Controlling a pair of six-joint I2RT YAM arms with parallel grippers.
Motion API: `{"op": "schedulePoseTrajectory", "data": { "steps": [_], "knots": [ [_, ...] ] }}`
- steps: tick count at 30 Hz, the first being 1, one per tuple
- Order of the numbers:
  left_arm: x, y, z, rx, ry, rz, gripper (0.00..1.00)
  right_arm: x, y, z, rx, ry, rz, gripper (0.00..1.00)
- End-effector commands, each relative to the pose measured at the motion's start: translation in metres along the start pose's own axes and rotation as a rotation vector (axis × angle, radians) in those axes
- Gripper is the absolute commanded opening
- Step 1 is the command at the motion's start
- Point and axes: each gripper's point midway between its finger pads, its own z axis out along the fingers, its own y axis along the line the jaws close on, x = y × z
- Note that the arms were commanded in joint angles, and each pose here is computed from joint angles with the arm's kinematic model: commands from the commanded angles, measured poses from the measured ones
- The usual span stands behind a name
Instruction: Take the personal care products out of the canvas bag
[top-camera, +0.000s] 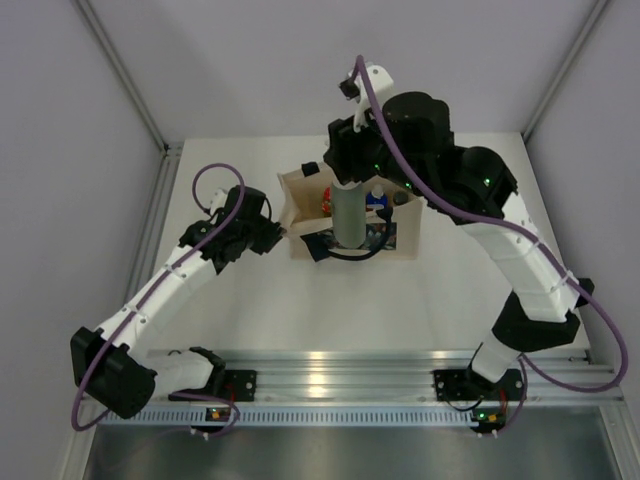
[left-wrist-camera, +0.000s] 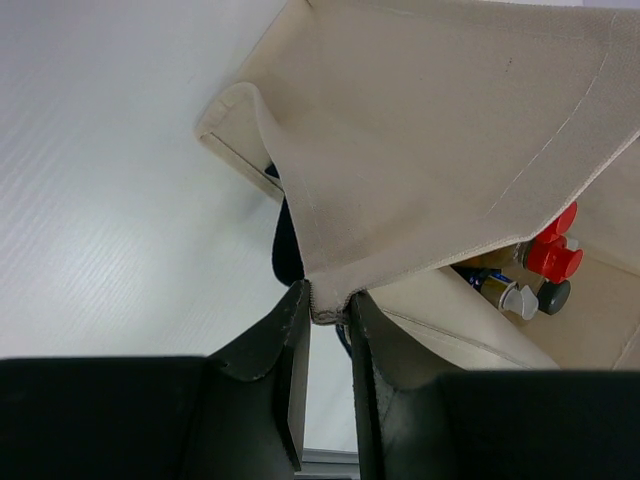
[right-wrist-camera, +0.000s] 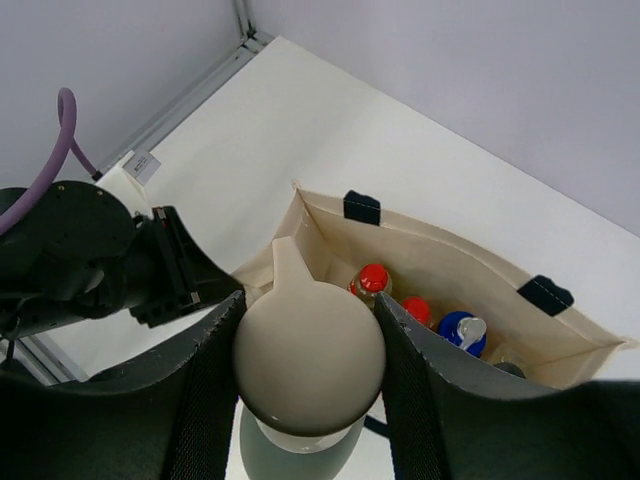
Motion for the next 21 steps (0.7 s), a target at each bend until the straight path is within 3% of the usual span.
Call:
{"op": "schedulePoseTrajectory", "data": {
  "steps": [1,13,21],
  "knots": [
    [-0.013,0.01,0.004,-0.057,-0.054,0.021,0.0,-0.057,-0.014,-0.055,0.014,-0.218,0.103,0.0],
    [-0.013,0.01,0.007,-0.066,-0.046,0.031,0.0,-0.022,-0.05,-0.102,0.135,-0.195,0.156,0.0],
    [-0.013,0.007,0.007,-0.061,-0.041,0.041,0.0,0.025,-0.079,-0.119,0.264,-0.162,0.181,0.0]
  ]
}}
